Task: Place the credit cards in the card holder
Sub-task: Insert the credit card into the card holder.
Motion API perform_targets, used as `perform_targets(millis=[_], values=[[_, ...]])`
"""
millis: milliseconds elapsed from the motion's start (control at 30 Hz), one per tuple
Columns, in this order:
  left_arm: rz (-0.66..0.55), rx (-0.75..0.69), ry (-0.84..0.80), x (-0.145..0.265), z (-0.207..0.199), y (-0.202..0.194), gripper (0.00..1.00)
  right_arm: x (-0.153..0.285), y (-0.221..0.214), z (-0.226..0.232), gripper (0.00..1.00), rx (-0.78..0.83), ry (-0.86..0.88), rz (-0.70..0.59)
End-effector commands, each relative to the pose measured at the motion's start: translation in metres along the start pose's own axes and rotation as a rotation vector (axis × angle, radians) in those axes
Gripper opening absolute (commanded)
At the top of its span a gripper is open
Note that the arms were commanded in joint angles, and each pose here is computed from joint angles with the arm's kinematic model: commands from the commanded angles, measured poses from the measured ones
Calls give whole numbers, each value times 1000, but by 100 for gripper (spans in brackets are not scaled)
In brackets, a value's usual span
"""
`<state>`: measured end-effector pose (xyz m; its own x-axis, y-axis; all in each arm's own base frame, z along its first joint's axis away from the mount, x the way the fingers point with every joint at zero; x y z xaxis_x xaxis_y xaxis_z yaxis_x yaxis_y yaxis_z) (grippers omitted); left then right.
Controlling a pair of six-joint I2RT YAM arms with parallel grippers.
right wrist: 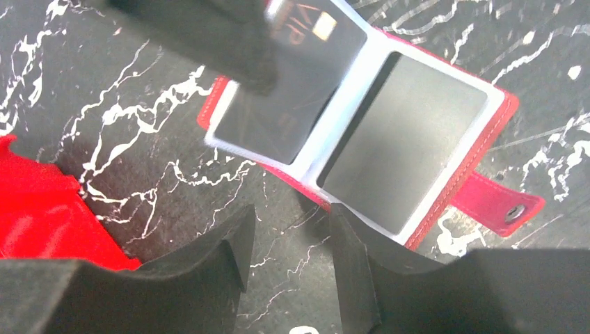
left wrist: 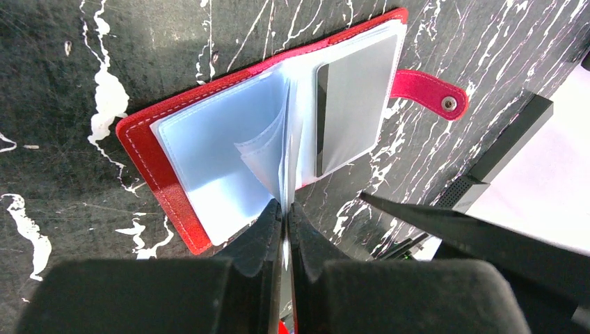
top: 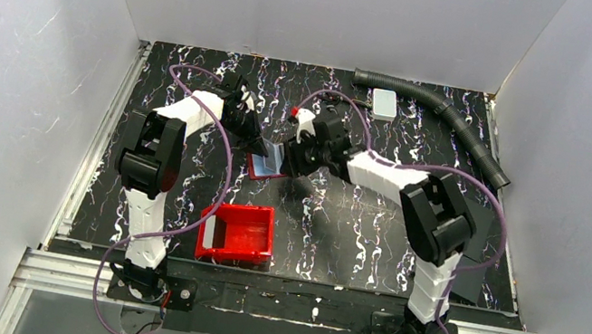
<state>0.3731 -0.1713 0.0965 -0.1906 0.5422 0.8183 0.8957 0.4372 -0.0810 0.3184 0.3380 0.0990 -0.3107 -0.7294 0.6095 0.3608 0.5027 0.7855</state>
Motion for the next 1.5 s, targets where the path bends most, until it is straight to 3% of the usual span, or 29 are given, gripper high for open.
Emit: perform_targets(millis=[0, 167, 500, 1200, 1467], values=[[-5, -16, 8, 6, -4, 1, 1, 9, 42, 5, 54, 346, -94, -297], [-8, -15, 13, 7, -3, 1, 1, -6, 42, 15, 56, 507, -163, -304], [-8, -18, 15, 7, -4, 1, 0, -24, 36, 28, 52, 620, -237, -293], [-4, -21, 14, 7, -5, 3, 0, -33, 13, 19, 48, 596, -324, -215], [3, -13, 16, 6, -4, 1, 0, -39, 18, 21, 47, 611, -335, -253]])
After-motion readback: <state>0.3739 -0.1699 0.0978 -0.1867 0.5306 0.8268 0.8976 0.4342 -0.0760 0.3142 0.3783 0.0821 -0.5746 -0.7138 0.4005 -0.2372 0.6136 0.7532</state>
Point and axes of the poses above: each gripper's point midway between its finger pads, its own x axis back along the fingers, its own z axis along the line the jaws close on, y = z × x, the point moved 5 cm from there along x, back along the fingers, and after that the axes turned 13 degrees about x, right-handed, at the moved point
